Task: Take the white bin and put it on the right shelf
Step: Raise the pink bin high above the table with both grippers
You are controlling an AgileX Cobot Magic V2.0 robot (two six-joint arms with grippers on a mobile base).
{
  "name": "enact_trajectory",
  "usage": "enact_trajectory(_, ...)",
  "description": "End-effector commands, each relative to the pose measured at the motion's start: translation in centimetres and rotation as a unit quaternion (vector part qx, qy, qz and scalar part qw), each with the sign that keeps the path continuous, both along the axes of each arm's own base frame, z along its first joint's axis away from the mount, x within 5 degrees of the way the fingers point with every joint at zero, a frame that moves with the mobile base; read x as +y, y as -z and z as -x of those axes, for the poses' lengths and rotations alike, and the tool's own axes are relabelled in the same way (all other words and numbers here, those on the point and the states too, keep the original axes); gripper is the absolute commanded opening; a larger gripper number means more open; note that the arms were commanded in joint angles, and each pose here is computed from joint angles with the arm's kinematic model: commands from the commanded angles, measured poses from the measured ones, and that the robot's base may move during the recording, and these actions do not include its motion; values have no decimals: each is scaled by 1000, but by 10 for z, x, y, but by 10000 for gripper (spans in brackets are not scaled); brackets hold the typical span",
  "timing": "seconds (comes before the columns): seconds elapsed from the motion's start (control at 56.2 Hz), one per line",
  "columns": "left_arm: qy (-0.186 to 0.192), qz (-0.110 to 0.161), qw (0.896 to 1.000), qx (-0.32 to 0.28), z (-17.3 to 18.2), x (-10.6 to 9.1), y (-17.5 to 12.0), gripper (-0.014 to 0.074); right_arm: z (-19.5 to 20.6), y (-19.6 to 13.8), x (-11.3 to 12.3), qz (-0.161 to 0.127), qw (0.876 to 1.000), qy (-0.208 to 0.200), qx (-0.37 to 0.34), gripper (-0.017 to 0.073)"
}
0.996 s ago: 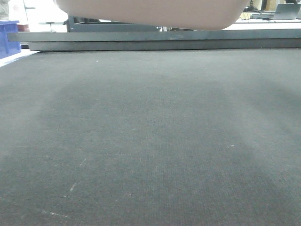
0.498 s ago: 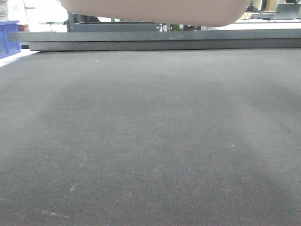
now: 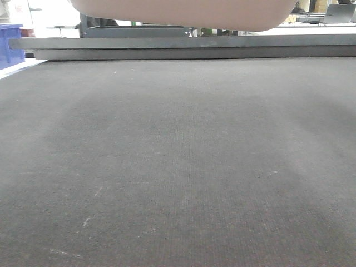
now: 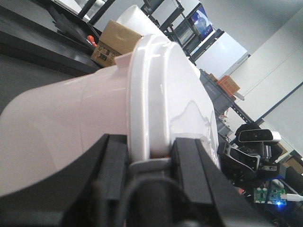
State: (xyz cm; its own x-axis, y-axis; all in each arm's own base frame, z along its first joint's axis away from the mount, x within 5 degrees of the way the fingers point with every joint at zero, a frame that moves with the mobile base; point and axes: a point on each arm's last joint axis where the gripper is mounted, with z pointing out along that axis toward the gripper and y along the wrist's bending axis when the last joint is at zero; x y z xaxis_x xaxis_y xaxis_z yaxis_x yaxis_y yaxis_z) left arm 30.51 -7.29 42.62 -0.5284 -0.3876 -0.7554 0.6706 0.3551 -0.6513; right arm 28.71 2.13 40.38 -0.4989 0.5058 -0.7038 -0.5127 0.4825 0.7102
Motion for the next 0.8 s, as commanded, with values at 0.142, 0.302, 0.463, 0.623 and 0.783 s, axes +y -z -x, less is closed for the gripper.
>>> enact_trajectory(0.142,169,26,983,-63,43,-25,-28,-127,32,-34,23,-51,988,-127,-66,69)
enact_trajectory(0.302,169,26,983,-63,43,-25,-28,-127,32,-34,23,-51,988,-127,-66,69)
enact_trajectory(0.463,169,26,983,-63,43,-25,-28,-127,32,-34,23,-51,988,-127,-66,69)
enact_trajectory(0.623,169,26,983,-63,43,-25,-28,-127,32,-34,23,-51,988,-127,-66,69)
enact_trajectory(0.783,169,26,983,-63,43,-25,-28,-127,32,-34,23,-51,988,-127,-66,69)
